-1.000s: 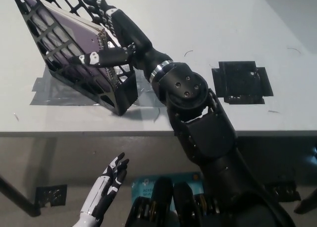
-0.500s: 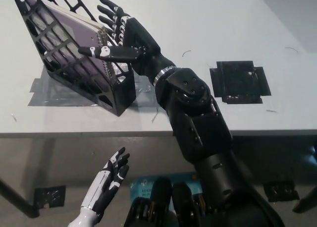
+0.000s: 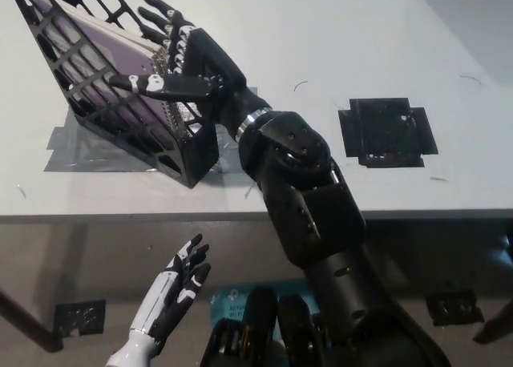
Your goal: A shelf with a book inside it is placed on the center of the desk infront of the robot. The robot uses its right hand to grab the book, take it out and hand it to a person.
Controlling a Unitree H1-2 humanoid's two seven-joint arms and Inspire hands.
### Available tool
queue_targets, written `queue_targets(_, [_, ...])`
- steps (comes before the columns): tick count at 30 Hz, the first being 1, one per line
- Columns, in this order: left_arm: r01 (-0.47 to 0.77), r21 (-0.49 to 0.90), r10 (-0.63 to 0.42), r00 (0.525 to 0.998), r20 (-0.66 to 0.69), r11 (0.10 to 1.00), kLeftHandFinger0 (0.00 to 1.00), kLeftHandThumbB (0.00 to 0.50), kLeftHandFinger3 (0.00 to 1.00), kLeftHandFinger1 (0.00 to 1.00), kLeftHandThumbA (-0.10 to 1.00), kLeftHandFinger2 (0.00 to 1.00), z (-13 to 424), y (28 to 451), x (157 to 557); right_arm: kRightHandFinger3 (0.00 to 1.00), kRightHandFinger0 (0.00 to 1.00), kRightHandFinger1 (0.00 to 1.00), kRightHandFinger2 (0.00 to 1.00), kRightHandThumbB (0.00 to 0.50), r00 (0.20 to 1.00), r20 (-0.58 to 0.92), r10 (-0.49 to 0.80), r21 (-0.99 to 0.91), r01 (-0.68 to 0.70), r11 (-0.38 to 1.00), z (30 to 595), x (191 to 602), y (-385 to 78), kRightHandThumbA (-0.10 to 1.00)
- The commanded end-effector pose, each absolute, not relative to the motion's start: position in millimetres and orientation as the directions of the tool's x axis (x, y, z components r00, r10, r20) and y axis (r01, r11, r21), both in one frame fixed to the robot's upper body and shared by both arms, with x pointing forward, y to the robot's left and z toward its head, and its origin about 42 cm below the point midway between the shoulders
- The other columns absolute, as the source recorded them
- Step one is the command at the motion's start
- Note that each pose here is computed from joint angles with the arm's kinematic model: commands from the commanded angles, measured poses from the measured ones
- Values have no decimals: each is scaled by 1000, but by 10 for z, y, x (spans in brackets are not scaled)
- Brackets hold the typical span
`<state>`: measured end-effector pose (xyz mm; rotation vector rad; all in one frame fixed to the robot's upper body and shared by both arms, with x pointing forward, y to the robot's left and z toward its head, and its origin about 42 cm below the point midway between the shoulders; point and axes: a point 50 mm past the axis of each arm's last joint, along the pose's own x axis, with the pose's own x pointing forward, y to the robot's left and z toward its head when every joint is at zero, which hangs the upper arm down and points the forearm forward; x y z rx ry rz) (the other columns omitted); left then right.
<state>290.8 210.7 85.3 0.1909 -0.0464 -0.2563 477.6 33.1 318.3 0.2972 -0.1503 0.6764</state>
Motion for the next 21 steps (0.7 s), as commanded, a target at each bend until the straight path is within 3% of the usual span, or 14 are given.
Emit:
queue_targets(1, [255, 242, -280, 957, 73, 936, 1000, 313, 1000, 1000, 873, 1000, 990, 2115, 2970, 1000, 1000, 1000, 1000, 296, 685, 358, 635, 156, -714, 682, 3599, 4652, 479, 1000])
queue_targets(4, [257, 248, -282, 957, 71, 934, 1000, 312, 1000, 1000, 873, 1000, 991, 2122, 2972, 1000, 1000, 1000, 1000, 306, 667, 400, 629, 146, -724, 674, 3691, 4594, 408, 1000])
queue_targets(5, [258, 248, -283, 956, 71, 934, 1000, 311, 1000, 1000, 871, 1000, 988, 2122, 2970, 1000, 1000, 1000, 1000, 333, 665, 410, 625, 146, -724, 674, 3725, 4570, 383, 1000])
queue_targets(10, [265, 238, -289, 954, 74, 935, 1000, 297, 1000, 1000, 827, 1000, 982, 2161, 2973, 1000, 1000, 1000, 1000, 345, 659, 433, 616, 136, -723, 678, 3812, 4507, 350, 1000])
queue_targets(12, [266, 235, -290, 954, 75, 935, 1000, 296, 1000, 1000, 823, 1000, 979, 2160, 2967, 1000, 1000, 1000, 1000, 333, 658, 427, 620, 138, -725, 675, 3798, 4497, 354, 1000])
queue_targets(13, [262, 240, -287, 955, 73, 935, 1000, 303, 1000, 1000, 831, 1000, 965, 2158, 2960, 1000, 1000, 1000, 1000, 290, 660, 415, 626, 143, -727, 672, 3742, 4512, 369, 1000])
queue_targets(14, [261, 241, -285, 956, 70, 935, 1000, 309, 1000, 1000, 839, 1000, 961, 2156, 2958, 1000, 1000, 1000, 1000, 279, 662, 410, 628, 145, -727, 672, 3701, 4526, 377, 1000])
queue_targets(21, [260, 245, -283, 957, 61, 934, 1000, 302, 1000, 1000, 866, 1000, 1026, 2117, 3004, 1000, 1000, 1000, 1000, 263, 696, 347, 629, 124, -699, 704, 3472, 4652, 394, 1000])
